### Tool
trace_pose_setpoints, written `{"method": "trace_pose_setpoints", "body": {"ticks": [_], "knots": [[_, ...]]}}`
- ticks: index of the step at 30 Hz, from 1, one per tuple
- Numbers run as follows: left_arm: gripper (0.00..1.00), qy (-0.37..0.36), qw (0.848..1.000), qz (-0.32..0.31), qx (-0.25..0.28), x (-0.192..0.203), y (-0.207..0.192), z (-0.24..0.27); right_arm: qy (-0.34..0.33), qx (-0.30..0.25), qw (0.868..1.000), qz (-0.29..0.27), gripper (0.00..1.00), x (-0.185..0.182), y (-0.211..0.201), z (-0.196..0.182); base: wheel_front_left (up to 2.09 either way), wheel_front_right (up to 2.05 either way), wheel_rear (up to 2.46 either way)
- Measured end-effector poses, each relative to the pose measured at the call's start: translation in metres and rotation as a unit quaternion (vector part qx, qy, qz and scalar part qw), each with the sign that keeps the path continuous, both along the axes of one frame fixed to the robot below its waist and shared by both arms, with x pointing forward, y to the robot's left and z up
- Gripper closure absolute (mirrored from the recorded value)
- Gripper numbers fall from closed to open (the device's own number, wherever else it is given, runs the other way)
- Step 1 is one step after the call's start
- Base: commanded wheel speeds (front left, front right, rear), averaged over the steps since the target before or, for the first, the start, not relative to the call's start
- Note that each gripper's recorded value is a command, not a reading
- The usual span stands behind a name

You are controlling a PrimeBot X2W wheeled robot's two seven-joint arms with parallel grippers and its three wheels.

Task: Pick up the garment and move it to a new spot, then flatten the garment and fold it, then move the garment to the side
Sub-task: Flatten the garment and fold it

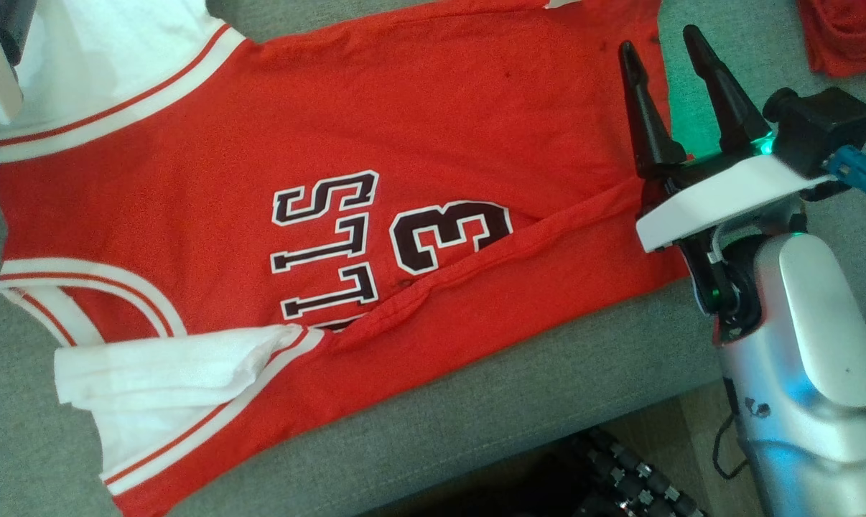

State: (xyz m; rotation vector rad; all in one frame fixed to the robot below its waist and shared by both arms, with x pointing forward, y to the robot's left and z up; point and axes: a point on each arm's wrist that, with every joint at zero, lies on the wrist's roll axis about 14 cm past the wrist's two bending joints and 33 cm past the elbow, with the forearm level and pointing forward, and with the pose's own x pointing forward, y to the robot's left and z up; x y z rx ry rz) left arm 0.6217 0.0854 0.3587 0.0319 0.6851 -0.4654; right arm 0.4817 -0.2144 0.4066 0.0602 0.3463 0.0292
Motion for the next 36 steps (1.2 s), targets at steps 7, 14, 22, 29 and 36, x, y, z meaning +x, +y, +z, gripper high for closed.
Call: {"method": "trace_pose_setpoints", "body": {"ticks": [7, 14, 22, 29, 36], "knots": [[0.79, 0.005, 1.0, -0.004, 0.003, -0.003, 0.002, 0.0, 0.001, -0.001, 1.0, 0.005, 0.0, 0.001, 0.002, -0.001, 0.0, 0.0, 0.0], [1.0, -0.017, 1.0, -0.02, -0.013, -0.007, -0.007, 0.011, 0.015, -0.022, 1.0, 0.005, 0.0, 0.012, -0.011, -0.001, 0.0, 0.0, 0.0], [1.0, -0.063, 0.997, -0.022, -0.032, -0.007, -0.009, 0.037, 0.062, -0.081, 0.995, 0.003, 0.0, 0.024, -0.04, -0.01, 0.0, 0.0, 0.0], [1.0, -0.108, 0.992, -0.029, -0.054, -0.015, -0.008, 0.071, 0.116, -0.13, 0.983, 0.051, 0.0, 0.042, -0.031, -0.025, 0.0, 0.0, 0.0], [1.0, -0.124, 0.99, -0.028, -0.065, -0.024, -0.005, 0.084, 0.167, -0.152, 0.971, 0.078, 0.14, 0.051, -0.027, -0.039, 0.0, 0.0, 0.0]]}}
